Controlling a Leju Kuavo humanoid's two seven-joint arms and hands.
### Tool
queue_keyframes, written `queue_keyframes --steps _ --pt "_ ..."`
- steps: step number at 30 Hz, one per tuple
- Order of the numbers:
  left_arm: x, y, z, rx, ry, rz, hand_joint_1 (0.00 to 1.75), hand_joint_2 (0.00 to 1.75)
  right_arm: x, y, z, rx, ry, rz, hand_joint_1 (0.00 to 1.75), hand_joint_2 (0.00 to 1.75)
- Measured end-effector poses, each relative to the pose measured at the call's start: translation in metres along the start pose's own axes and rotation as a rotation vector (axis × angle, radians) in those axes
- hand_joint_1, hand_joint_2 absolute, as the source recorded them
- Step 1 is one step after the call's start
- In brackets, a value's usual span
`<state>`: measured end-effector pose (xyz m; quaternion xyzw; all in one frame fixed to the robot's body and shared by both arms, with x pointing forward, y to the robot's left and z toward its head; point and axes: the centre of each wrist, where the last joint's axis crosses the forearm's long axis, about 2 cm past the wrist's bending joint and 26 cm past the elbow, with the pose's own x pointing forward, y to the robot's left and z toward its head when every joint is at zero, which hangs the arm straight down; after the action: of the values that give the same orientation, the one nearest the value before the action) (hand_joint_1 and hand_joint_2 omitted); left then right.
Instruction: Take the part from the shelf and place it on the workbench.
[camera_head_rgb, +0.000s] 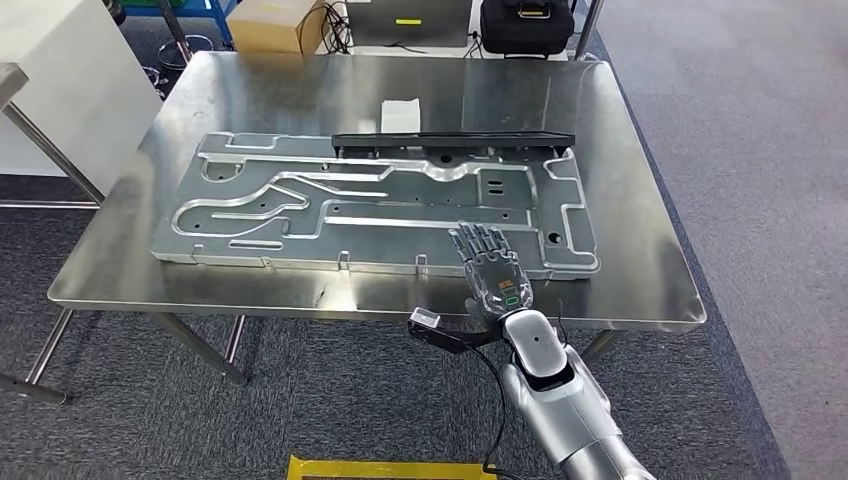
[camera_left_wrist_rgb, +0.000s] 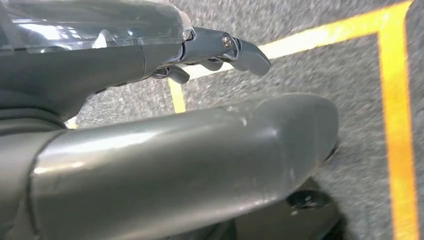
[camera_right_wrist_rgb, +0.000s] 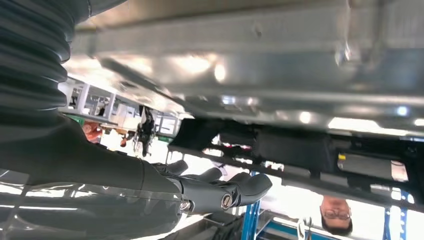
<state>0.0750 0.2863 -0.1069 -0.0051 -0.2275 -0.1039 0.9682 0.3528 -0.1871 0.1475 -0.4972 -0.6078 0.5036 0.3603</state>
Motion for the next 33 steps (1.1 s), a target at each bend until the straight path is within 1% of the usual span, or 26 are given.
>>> queue_keyframes --steps 10,19,26,29,30,33 --pt "-0.003 -0.001 0.001 -0.001 0.01 0.002 0.0 0.0 0.005 0.003 0.0 0.007 -0.018 0.004 0.0 1.75" --pt "0.0 0.0 0.0 0.001 0.004 0.004 0.0 0.0 0.006 0.006 0.002 0.014 -0.022 0.004 0.0 1.75" --pt "-0.002 -0.001 0.001 -0.001 0.006 0.01 0.0 0.0 0.008 0.012 0.01 0.025 -0.021 -0.002 0.0 1.75" --pt "-0.004 -0.002 0.001 0.003 0.004 0.023 0.0 0.0 0.011 0.021 0.024 0.025 -0.025 -0.046 0.0 0.44" --pt "-0.005 -0.002 0.002 0.006 0.003 0.031 0.0 0.0 0.012 0.023 0.03 0.02 -0.026 -0.077 0.0 0.44" --pt "-0.01 -0.003 0.003 0.017 0.002 0.066 0.0 0.0 0.016 0.032 0.056 -0.002 -0.013 -0.241 0.0 1.75"
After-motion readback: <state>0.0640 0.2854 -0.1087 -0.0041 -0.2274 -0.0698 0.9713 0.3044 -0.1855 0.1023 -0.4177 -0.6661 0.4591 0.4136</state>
